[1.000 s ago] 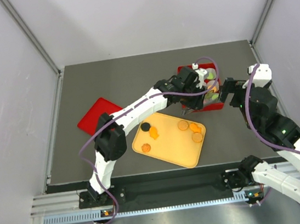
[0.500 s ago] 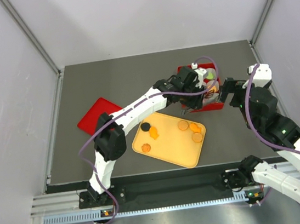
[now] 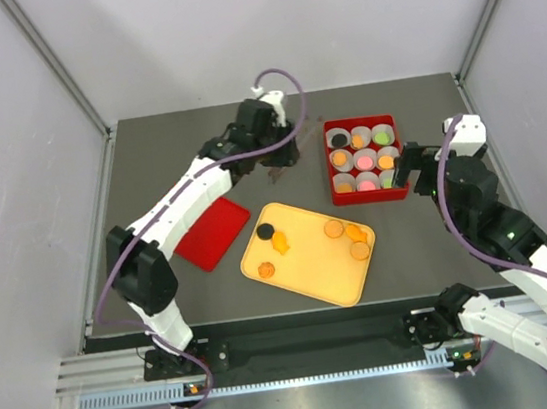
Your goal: Pack the cookies
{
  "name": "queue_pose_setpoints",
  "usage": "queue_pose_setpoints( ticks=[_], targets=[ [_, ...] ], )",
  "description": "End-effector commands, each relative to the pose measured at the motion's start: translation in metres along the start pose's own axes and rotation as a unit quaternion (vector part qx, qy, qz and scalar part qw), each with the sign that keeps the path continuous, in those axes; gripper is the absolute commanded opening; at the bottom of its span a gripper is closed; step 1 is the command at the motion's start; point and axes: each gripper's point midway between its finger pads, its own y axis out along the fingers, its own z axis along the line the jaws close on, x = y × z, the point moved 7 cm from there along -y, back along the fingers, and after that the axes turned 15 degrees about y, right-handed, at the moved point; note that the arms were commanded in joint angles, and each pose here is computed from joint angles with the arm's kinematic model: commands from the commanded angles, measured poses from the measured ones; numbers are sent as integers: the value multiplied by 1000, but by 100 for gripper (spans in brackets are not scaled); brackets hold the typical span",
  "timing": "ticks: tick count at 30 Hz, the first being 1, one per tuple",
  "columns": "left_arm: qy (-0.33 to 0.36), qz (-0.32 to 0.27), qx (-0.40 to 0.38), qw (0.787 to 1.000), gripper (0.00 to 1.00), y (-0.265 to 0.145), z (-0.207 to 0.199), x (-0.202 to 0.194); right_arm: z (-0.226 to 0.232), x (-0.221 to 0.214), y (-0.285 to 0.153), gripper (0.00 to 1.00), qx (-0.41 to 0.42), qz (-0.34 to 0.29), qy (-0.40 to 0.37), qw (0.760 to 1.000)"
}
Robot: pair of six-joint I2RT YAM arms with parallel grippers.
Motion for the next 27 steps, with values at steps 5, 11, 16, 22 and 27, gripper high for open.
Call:
queue_pose_setpoints(
  ticks=[5,11,16,22,27],
  targets=[
    [-79,-27,102,991,46,12,82,-15,8,4,4,100,19,8,-5,1000],
    [-111,2,133,985,50,54,125,-41,14,-5,11,100,28,28,-2,999],
    [-125,29,141,982,56,90,146,-61,15,-20,17,100,29,50,-3,998],
    [-132,52,147,979,61,121,159,-70,16,-33,21,100,32,69,1,997],
    [-134,64,144,978,73,136,164,-73,14,-37,22,100,32,76,2,997]
  ],
)
